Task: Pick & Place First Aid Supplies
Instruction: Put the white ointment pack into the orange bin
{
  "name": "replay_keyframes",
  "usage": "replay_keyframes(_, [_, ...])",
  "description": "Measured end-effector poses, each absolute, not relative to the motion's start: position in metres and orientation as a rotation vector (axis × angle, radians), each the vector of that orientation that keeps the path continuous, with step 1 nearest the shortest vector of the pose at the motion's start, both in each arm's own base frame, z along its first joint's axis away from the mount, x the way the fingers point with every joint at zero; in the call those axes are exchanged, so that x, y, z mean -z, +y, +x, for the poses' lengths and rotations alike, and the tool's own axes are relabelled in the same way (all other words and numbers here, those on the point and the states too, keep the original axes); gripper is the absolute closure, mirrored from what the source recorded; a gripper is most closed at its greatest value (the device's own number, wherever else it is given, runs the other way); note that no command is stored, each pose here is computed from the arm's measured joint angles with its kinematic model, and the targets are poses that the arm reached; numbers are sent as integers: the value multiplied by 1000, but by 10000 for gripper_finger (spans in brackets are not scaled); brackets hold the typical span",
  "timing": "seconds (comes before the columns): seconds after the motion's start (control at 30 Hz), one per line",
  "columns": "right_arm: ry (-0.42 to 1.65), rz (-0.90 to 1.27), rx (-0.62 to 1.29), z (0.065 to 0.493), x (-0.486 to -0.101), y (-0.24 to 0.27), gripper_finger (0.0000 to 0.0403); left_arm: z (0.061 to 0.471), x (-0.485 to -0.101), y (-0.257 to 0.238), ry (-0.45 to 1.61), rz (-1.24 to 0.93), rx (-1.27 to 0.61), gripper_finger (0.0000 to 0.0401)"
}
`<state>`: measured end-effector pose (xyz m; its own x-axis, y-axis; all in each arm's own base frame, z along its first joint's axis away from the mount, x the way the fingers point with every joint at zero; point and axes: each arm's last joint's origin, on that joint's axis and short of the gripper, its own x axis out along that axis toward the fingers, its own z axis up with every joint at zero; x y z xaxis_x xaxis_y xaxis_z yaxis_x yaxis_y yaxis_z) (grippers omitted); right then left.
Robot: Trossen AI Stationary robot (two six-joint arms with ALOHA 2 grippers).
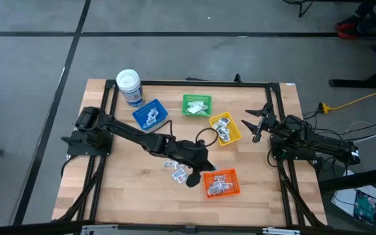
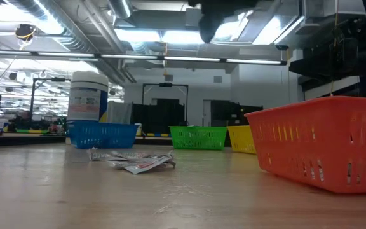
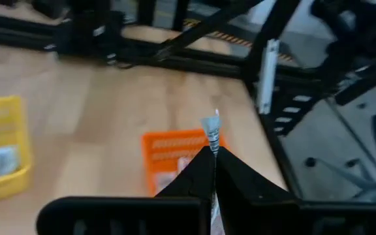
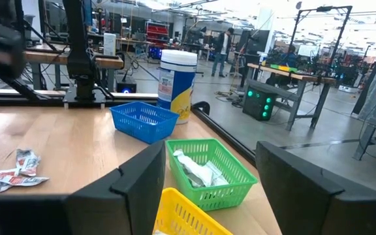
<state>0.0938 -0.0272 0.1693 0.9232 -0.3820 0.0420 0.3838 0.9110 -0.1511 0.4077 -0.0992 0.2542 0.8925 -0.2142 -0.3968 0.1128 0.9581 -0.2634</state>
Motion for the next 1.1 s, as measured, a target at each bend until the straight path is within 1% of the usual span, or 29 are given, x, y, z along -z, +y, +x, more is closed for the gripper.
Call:
replay_keyframes(0.1, [-11,-158,395,94,-169,-27,166,419,-250,-104,438,-246,217,394])
replay_keyframes(0.43, [-11,-158,395,94,-169,-27,166,457,-228,-129,451,-241,257,393])
replay_keyframes(0.6, [-11,-158,395,94,-169,-27,166,468,-215,-138,474,-233,300,393])
replay_keyframes(0.73, [-11,-158,395,94,-169,-27,166,467,-210,-143,497,-164,323,390])
replay_keyframes(0.9, [-11,-158,395,94,-169,-27,166,462,-207,-144,546,-22,352,363])
replay_keyframes(1.1, [-11,-158,394,94,-169,-27,166,461,-205,-142,574,-18,346,302])
